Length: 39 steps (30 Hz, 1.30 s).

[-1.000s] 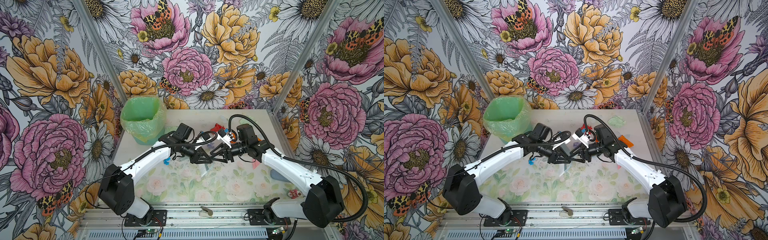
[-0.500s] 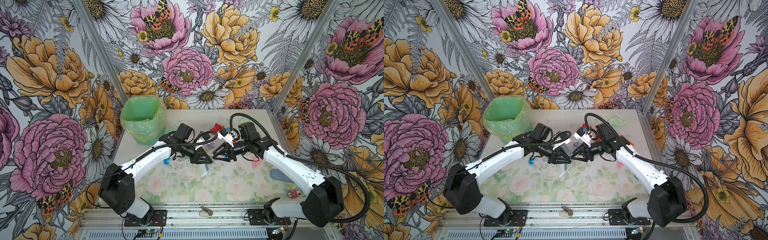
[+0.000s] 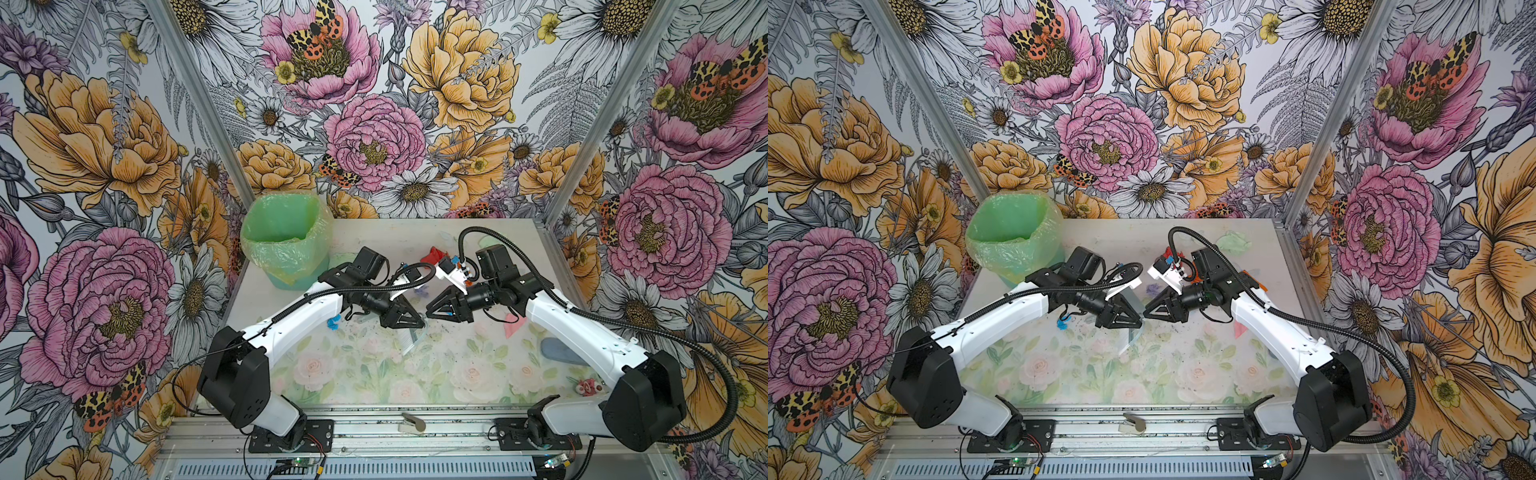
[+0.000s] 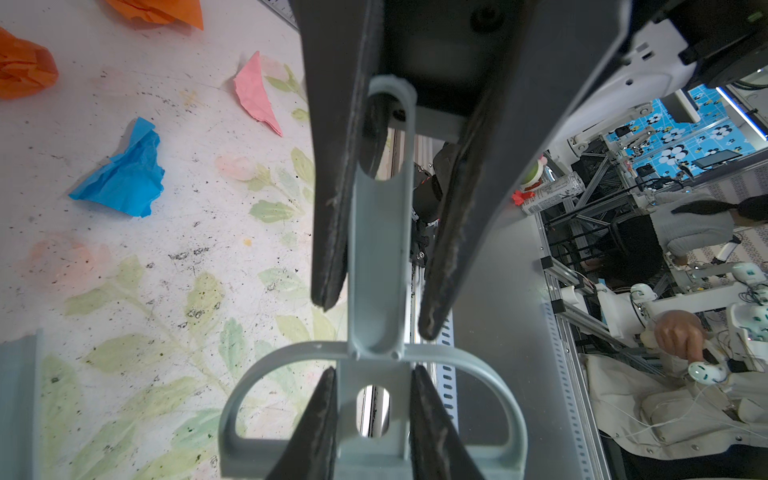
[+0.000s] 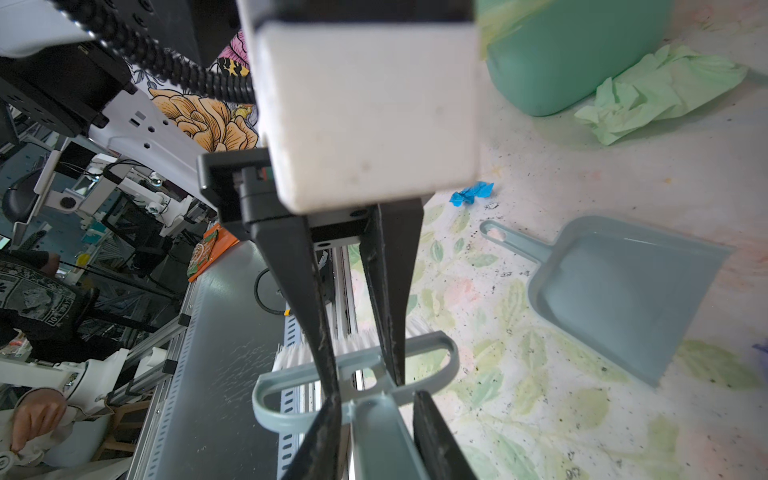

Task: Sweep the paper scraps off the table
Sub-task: 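Open and withdraw the left gripper while the right gripper holds the brush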

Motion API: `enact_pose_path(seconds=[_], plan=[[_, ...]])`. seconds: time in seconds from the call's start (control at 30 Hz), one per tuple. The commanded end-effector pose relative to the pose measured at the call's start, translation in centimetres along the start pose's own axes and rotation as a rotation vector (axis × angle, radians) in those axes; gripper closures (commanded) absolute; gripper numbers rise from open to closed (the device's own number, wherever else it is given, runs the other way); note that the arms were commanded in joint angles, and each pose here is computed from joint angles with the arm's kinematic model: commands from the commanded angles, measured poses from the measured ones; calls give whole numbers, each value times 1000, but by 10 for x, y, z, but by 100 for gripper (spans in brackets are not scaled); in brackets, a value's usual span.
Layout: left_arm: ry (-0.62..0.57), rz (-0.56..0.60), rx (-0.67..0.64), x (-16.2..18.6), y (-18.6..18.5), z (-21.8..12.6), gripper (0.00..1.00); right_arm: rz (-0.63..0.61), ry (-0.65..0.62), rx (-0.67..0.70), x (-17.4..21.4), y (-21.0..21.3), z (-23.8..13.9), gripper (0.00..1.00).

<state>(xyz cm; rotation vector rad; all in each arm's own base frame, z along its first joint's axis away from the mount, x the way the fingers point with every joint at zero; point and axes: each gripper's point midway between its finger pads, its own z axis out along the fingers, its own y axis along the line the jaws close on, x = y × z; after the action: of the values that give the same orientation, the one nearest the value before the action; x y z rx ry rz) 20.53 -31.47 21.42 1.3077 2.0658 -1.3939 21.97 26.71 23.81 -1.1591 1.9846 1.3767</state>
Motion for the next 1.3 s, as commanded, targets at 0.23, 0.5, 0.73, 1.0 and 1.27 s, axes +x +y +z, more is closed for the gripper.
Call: enact_pose_path(seconds=[0.23,0.5,0.73,1.0,1.27], plan=[[-22,21,-29,-10,10,-2,100,-9,8,-52,2,8,4,78],[-23,19,-40,-11,12,-3,100,-5,15,-60,3,9,7,91],[-16,22,-115,-11,23,-6,95,-8,18,-55,4,8,8,100],[-35,31,-216,-13,33,-17,76,-10,23,-17,5,5,6,100],[-102,39,-263,-15,37,-34,57,-8,29,0,8,2,6,100]])
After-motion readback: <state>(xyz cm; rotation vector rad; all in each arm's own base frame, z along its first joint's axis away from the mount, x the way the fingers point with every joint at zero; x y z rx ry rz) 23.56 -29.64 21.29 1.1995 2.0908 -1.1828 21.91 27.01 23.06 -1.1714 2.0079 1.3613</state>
